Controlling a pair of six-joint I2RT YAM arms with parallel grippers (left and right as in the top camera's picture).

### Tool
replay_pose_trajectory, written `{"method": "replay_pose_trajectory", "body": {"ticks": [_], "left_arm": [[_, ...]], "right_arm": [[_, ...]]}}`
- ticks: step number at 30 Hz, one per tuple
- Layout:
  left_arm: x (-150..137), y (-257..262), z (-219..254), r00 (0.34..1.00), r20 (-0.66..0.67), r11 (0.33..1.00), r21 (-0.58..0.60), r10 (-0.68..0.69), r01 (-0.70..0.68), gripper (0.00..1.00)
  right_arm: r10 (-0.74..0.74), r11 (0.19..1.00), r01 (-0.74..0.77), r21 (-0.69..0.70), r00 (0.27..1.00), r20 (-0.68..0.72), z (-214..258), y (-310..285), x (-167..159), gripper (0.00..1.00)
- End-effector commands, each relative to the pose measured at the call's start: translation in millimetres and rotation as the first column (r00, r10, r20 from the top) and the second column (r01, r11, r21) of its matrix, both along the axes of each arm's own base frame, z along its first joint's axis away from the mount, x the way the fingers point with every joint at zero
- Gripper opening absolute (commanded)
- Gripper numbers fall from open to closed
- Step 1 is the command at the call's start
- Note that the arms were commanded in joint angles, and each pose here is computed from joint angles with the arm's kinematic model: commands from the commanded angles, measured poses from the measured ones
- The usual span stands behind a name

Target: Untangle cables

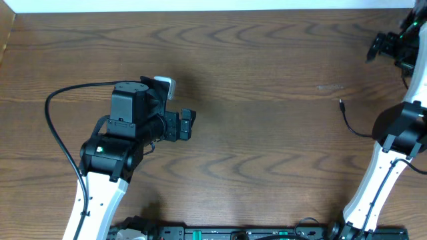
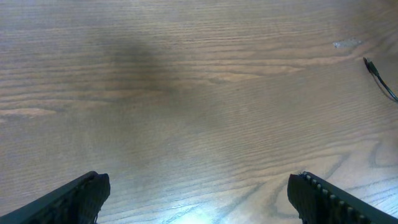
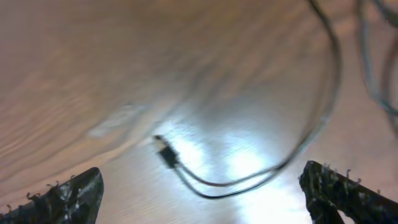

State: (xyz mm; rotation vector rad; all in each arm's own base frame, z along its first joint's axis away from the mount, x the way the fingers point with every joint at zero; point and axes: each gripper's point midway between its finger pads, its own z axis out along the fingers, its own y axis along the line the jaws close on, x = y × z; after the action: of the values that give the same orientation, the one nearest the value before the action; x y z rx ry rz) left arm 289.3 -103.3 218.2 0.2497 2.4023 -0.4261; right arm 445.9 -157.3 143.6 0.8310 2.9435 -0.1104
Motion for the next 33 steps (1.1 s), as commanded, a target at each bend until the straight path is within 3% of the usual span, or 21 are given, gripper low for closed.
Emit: {"method": "replay_pose_trajectory", "body": {"ticks": [1, 10, 17, 24, 28, 33], "left_arm": [[-2.6, -0.9, -1.0, 1.0, -0.01, 1.0, -0.017, 0.002, -0.002, 0.96], [-2.7, -0.8, -1.1, 1.0, -0.001, 1.0, -0.003, -0.015, 0.015, 0.96], [-1.7, -0.7, -0.3, 1.0, 0.012, 1.0, 0.011, -0.029, 0.029, 0.96], [-0.1, -2.8, 2.1, 0.999, 0.022, 0.999, -0.001, -0.033, 0.033, 0.96], [-2.5, -9.4, 3.9, 0.998, 0.019, 0.998, -0.031, -0.061, 0.062, 0.96], [-2.4, -9.5, 4.0, 0.998, 0.02, 0.998, -0.032, -0.061, 0.062, 0.96]], "right_arm": [[-0.041, 0.985, 0.056, -0.164, 0.995, 0.091, 59.2, -11.1, -11.4, 0.97], [-0.005, 0.966, 0.035, -0.256, 0.993, 0.116, 80.3, 3.5, -40.8, 0.94], [0.089, 0.959, -0.043, -0.281, 0.984, 0.153, 39.5, 18.8, -88.2, 0.99], [0.272, 0.962, -0.264, -0.065, 0.945, 0.18, -32.1, 70.9, -101.5, 0.93], [0.326, 0.944, -0.329, -0.012, 0.933, 0.15, -59.4, 89.3, -110.6, 0.91], [0.343, 0.937, -0.349, 0.025, 0.931, 0.122, -72.0, 96.6, -118.6, 0.99]]}}
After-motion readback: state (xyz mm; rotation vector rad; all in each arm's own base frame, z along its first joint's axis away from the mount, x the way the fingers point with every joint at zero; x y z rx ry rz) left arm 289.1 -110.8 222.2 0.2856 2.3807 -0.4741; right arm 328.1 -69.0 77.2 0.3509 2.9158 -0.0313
